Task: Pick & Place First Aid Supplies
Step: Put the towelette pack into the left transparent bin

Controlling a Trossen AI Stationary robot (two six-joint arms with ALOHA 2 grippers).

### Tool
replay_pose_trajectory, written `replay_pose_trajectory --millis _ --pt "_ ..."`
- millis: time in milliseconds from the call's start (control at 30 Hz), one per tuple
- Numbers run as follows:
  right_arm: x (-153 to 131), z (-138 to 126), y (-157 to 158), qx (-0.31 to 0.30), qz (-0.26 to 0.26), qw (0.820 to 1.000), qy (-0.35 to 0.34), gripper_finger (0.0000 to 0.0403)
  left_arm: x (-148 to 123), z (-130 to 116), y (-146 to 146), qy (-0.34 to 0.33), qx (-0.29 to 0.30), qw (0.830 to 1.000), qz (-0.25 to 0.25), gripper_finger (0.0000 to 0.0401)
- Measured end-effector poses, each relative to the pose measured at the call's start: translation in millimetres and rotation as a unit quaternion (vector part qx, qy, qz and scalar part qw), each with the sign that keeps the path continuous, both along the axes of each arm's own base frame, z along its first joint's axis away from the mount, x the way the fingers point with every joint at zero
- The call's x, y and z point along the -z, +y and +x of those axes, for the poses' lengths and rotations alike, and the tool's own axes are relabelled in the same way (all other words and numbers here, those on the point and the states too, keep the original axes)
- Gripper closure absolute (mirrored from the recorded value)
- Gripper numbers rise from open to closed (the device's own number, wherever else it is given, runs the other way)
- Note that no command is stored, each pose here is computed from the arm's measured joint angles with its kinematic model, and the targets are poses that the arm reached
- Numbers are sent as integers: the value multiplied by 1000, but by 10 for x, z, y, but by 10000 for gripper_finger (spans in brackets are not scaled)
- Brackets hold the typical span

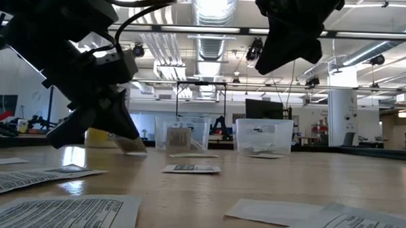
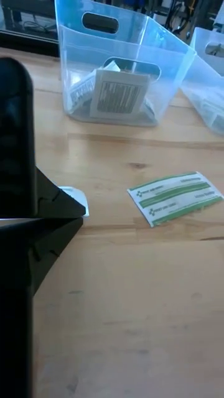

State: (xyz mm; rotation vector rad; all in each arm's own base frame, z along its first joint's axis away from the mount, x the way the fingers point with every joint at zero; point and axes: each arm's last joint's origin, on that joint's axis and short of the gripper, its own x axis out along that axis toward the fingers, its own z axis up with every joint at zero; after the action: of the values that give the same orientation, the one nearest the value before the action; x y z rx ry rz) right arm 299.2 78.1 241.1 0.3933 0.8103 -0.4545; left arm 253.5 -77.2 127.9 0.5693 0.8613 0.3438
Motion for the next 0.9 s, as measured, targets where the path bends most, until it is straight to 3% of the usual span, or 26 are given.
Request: replay_pose_trajectory --millis 267,667,900 --pt "225 239 79 -80 -49 994 -58 339 -41 -21 -78 -15 7 1000 -13 401" --pt "513 519 162 -140 -107 984 -11 338 -146 -5 -186 -33 24 998 -45 401" --pt "665 751 169 -171 -138 976 10 310 -164 -12 -202 -31 27 997 -58 401"
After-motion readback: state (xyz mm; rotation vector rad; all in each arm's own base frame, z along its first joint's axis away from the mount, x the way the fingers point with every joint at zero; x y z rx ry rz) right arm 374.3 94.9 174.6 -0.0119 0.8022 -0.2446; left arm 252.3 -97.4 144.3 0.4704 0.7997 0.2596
